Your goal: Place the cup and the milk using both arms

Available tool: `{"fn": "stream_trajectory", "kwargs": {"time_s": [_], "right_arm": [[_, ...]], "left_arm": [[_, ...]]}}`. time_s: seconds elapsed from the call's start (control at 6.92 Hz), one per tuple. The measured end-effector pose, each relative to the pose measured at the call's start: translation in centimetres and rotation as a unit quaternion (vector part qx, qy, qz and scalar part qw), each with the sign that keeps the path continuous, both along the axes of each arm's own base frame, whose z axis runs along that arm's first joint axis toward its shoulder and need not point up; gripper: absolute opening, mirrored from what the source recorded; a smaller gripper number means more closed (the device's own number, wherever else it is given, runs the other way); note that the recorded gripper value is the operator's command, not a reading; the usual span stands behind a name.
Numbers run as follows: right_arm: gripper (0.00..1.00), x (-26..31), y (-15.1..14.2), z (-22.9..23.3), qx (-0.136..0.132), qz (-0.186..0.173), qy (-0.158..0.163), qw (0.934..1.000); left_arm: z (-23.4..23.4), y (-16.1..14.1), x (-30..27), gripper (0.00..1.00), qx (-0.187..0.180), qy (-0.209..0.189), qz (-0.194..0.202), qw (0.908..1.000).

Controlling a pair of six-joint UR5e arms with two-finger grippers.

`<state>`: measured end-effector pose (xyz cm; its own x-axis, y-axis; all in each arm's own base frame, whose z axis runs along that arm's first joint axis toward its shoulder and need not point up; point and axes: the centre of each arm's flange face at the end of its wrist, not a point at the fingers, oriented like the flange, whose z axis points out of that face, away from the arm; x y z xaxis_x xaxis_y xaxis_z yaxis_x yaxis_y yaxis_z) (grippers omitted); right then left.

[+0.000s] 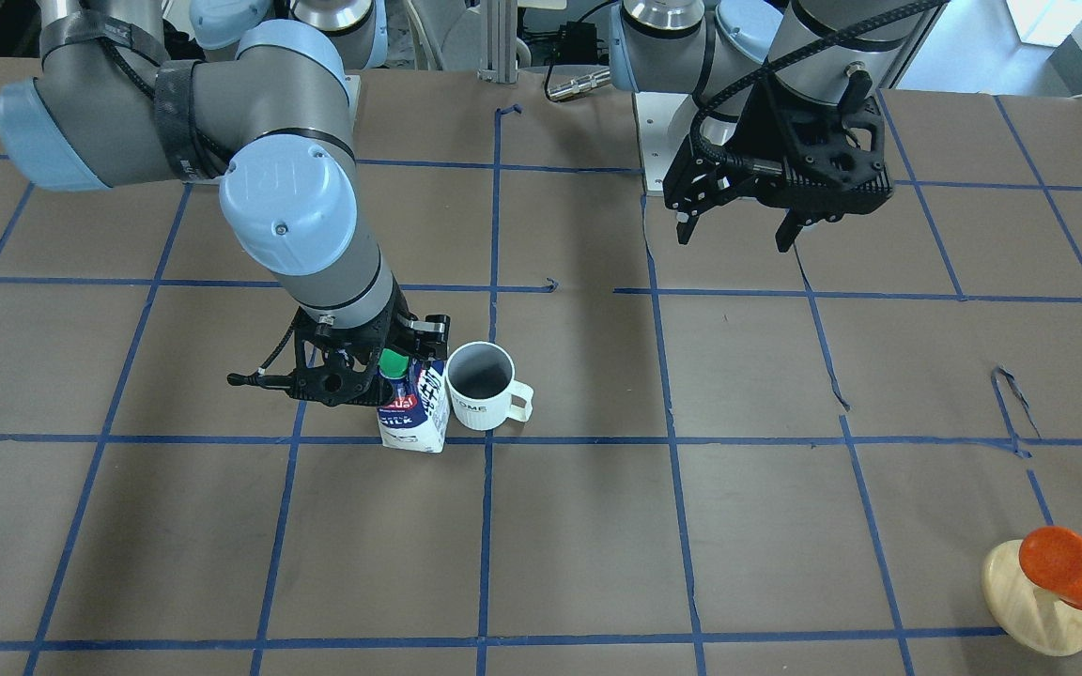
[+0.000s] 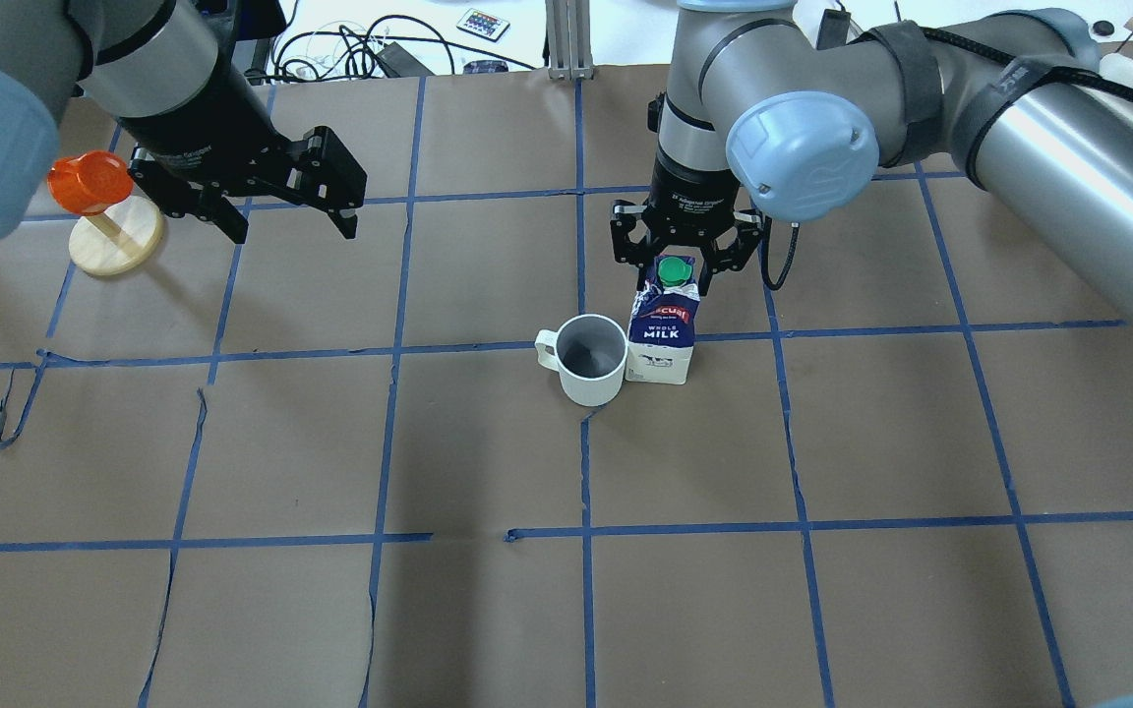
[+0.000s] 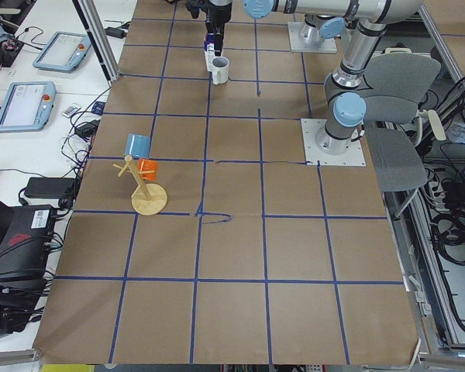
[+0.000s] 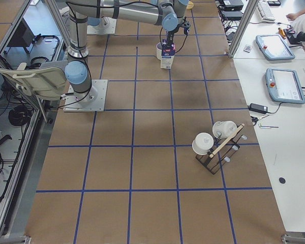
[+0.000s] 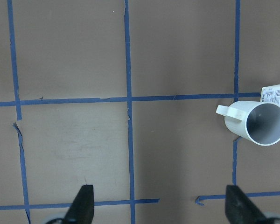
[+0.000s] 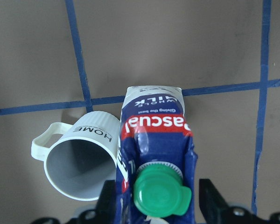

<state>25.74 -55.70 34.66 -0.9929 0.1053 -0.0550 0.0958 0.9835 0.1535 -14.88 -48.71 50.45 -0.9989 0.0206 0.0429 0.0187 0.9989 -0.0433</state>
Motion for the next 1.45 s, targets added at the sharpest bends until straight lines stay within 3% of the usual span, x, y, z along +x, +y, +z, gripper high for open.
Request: {"fn": "stream_trajectory", "kwargs": {"time_s": [0.43, 0.72, 1.01, 1.45], "right_arm": [[1.0, -5.7, -0.6, 5.2, -0.036, 0.0, -0.005, 0.9993], [1.0, -9.9, 1.3, 10.2, -0.057, 0.009, 0.013, 0.9982], [1.0, -11.0, 3.3, 12.5, -0.062, 0.008, 0.024, 0.9977], [1.0, -11.2, 3.8, 12.5, -0.058, 0.008, 0.026, 0.998]], "left_arm": [[0.1, 0.6, 0.2, 1.0, 0.001, -0.01, -0.004, 0.9999], [0.2, 0.8, 0.2, 1.0, -0.003, -0.01, -0.006, 0.9999], [0.2, 0.8, 0.3, 1.0, -0.003, -0.01, -0.005, 0.9999], [0.1, 0.7, 0.4, 1.0, -0.001, -0.01, -0.005, 0.9999]]}}
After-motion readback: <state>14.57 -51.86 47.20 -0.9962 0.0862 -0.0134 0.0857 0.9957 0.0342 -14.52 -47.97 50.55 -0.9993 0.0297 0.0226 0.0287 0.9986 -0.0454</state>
